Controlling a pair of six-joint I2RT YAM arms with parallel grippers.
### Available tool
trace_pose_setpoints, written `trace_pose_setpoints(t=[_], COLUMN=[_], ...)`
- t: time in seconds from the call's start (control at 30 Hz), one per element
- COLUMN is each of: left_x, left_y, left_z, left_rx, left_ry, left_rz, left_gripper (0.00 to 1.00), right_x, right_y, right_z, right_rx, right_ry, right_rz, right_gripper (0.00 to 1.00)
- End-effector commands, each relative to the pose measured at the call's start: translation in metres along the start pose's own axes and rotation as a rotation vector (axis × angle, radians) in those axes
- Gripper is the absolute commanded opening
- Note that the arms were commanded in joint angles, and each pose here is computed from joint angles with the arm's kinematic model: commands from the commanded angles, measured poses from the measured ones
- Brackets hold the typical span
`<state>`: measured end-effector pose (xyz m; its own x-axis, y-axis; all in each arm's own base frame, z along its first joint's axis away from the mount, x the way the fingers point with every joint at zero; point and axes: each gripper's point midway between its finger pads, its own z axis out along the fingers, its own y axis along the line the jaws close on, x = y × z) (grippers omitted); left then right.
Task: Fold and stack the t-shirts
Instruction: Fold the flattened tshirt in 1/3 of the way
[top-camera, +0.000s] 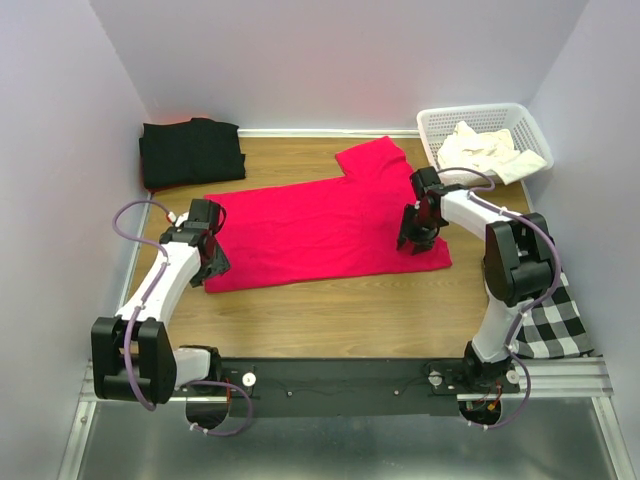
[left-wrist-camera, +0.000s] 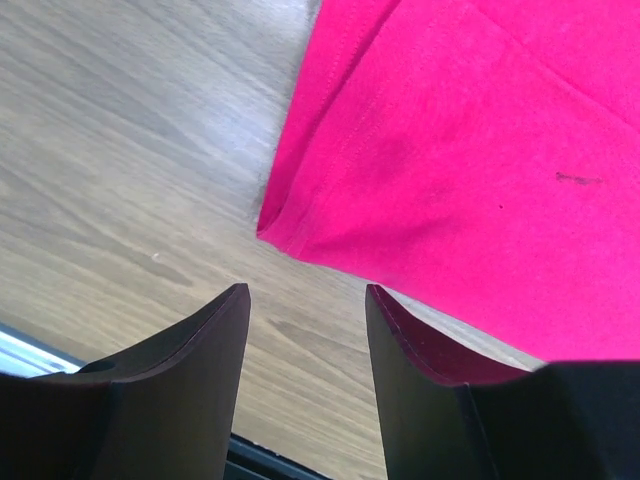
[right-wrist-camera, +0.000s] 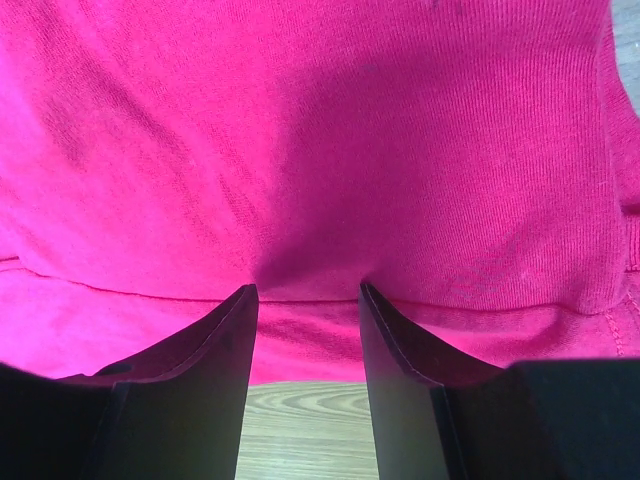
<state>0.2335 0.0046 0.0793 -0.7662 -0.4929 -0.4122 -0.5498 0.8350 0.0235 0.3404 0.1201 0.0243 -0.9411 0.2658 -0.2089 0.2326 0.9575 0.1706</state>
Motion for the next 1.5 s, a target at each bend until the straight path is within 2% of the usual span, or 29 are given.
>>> trace_pose_setpoints(t=[0.0,0.27,0.47,0.63,0.77,0.9,1.27,1.37,1.47], left_x=[-0.007,-0.028,0.0,0.043,0.043,0.055,0.059,0.044,0.011], left_y=[-0.017,-0.047,-0.053,-0.045,-0.034,-0.028,-0.02,-0.027,-0.045], left_z=[0.003,0.0,0.021,0.028,0.026,0.036,0.035,0.028,0.007], left_rx=[0.078,0.173,0.189,0.16,0.104,0.057,0.0,0.006,0.084], left_ry=[-0.028,-0.035,0.066,0.197,0.168,0.209,0.23,0.198,0.089], left_rz=[0.002,0.015,0.051,0.095,0.1,0.103,0.056,0.055,0.035], left_gripper=[0.59,0.59,0.59,0.59,0.59,0.59,0.58,0.57,0.57], right_x=[0.007,0.032,0.058,0.068,0.066,0.067,0.065,0.061,0.057], right_y=[-0.014,-0.028,-0.042,-0.047,-0.046,-0.045,-0.041,-0.038,-0.037], right_z=[0.001,0.011,0.009,0.004,0.003,0.004,0.002,0.002,0.001], right_rx=[0.046,0.078,0.099,0.103,0.1,0.098,0.078,0.071,0.07], right_ry=[0.001,0.055,0.09,0.095,0.088,0.094,0.099,0.094,0.088], right_rz=[-0.003,0.008,0.026,0.041,0.046,0.043,0.03,0.022,0.016], right_gripper=[0.54,0.54,0.54,0.53,0.53,0.53,0.53,0.53,0.53])
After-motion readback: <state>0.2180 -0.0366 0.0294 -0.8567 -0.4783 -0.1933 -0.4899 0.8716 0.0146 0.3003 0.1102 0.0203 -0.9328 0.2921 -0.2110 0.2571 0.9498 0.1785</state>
